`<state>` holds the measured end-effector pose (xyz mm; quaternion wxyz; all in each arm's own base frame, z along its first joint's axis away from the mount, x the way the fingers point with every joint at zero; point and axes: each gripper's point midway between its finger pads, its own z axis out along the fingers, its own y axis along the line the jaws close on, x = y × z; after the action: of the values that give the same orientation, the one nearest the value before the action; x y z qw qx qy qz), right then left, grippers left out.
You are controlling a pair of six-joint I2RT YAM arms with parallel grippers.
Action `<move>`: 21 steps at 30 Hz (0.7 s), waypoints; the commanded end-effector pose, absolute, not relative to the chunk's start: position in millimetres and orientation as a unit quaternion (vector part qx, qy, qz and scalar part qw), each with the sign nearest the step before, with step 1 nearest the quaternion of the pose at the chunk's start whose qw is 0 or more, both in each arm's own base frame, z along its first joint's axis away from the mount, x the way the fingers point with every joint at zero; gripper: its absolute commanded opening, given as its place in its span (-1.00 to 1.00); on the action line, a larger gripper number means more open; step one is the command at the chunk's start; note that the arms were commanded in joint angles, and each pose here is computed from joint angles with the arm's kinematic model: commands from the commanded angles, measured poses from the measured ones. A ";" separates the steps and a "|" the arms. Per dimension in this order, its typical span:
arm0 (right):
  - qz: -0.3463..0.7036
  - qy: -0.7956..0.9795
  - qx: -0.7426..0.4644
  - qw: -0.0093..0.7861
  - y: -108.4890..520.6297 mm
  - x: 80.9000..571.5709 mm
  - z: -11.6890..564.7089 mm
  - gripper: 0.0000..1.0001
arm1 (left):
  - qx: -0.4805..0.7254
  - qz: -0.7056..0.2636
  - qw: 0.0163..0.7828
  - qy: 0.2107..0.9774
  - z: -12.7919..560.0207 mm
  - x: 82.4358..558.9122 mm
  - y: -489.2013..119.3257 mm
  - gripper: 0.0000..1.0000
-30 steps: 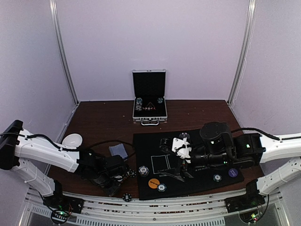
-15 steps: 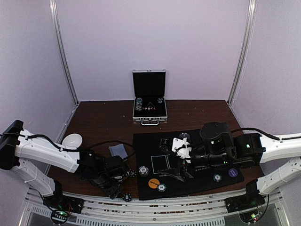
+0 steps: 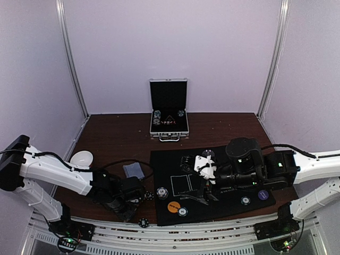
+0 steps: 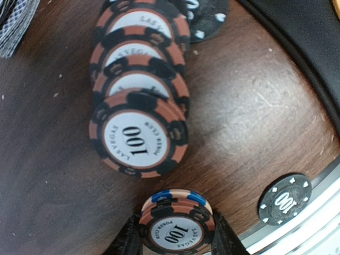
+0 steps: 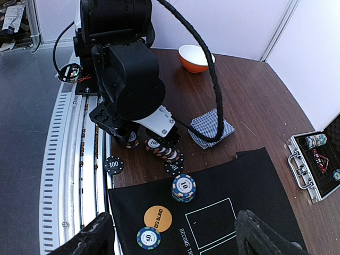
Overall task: Distribute texas hold em gaming equipment
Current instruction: Pick up the pile of poker chips from the pile of poker chips.
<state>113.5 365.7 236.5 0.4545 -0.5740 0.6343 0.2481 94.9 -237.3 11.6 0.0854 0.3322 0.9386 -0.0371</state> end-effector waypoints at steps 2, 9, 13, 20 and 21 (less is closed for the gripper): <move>0.248 0.636 -0.566 0.461 363.2 115.2 243.6 0.61 | 0.341 -0.043 0.072 0.936 -2.9 89.3 -238.2 -0.53; 0.251 0.636 -0.564 0.463 363.0 115.1 246.1 0.61 | 0.341 -0.041 0.081 0.936 10.7 93.1 -240.5 -1.00; 0.250 0.640 -0.556 0.468 361.5 117.0 249.0 0.61 | 0.338 -0.036 0.083 0.937 23.3 94.9 -240.1 -1.00; 0.245 0.663 -0.526 0.473 354.7 129.9 250.4 0.63 | 0.338 -0.043 0.092 0.936 49.1 96.8 -243.1 -1.00; 0.242 0.669 -0.520 0.473 352.9 133.9 249.3 0.62 | 0.339 -0.042 0.095 0.935 52.9 98.2 -243.7 -1.00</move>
<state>119.5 362.2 240.7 0.4609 -0.5551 0.6468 0.2470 94.3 -236.9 28.6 0.0803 0.3362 0.9378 -0.0320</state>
